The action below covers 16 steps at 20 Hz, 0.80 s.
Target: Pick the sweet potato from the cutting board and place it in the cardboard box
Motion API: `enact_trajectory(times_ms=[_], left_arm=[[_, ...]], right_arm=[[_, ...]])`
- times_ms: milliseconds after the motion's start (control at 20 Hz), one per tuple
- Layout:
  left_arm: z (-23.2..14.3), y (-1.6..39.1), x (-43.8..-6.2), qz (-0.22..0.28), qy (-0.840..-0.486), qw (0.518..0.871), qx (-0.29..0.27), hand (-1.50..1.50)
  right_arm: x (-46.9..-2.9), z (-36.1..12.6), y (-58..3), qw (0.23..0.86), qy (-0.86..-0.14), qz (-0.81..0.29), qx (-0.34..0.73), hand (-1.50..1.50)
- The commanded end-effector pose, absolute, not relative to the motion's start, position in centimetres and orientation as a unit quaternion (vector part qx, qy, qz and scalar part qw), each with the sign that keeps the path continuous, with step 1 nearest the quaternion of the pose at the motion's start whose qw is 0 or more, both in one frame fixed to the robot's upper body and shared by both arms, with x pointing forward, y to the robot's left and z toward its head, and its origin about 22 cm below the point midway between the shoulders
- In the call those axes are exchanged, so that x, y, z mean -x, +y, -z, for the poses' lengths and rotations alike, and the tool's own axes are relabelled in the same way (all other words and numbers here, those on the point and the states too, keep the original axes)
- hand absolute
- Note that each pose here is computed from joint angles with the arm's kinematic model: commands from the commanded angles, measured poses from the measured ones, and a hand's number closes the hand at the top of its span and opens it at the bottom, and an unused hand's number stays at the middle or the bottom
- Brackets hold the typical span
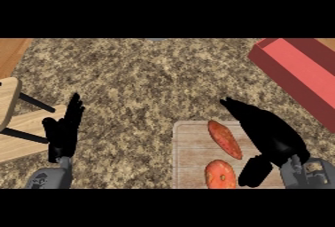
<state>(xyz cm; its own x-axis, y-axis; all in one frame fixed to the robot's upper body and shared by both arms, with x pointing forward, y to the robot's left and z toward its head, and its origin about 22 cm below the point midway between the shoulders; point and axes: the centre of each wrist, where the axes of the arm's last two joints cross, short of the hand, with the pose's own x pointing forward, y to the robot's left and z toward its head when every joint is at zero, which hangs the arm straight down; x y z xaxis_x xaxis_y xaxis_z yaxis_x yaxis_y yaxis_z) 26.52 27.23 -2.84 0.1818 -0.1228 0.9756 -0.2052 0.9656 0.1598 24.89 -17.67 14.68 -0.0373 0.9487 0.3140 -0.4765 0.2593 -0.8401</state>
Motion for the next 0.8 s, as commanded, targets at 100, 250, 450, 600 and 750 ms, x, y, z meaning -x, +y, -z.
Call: enact_trajectory(times_ms=[100,250,450,600,750], left_arm=[[3.1,27.4,-26.3,-0.03,-0.634,0.76,-0.14,0.0],[2.3,27.7,-26.3,-0.033,-0.639,0.755,-0.143,0.0],[2.5,28.2,-26.1,-0.027,-0.637,0.759,-0.135,0.0],[2.8,28.6,-26.0,-0.032,-0.636,0.758,-0.139,0.0],[1.0,29.2,-25.8,-0.026,-0.637,0.757,-0.142,0.0]], right_arm=[[-26.0,-15.6,-16.3,0.659,-0.427,-0.555,0.275,-1.5],[-25.5,-11.9,-15.0,0.659,-0.424,-0.549,0.29,-1.5],[-27.0,-13.4,-15.4,0.669,-0.411,-0.552,0.279,-1.5],[-26.0,-13.5,-16.1,0.665,-0.409,-0.551,0.293,-1.5],[-25.8,-10.7,-15.8,0.663,-0.404,-0.553,0.302,-1.5]])
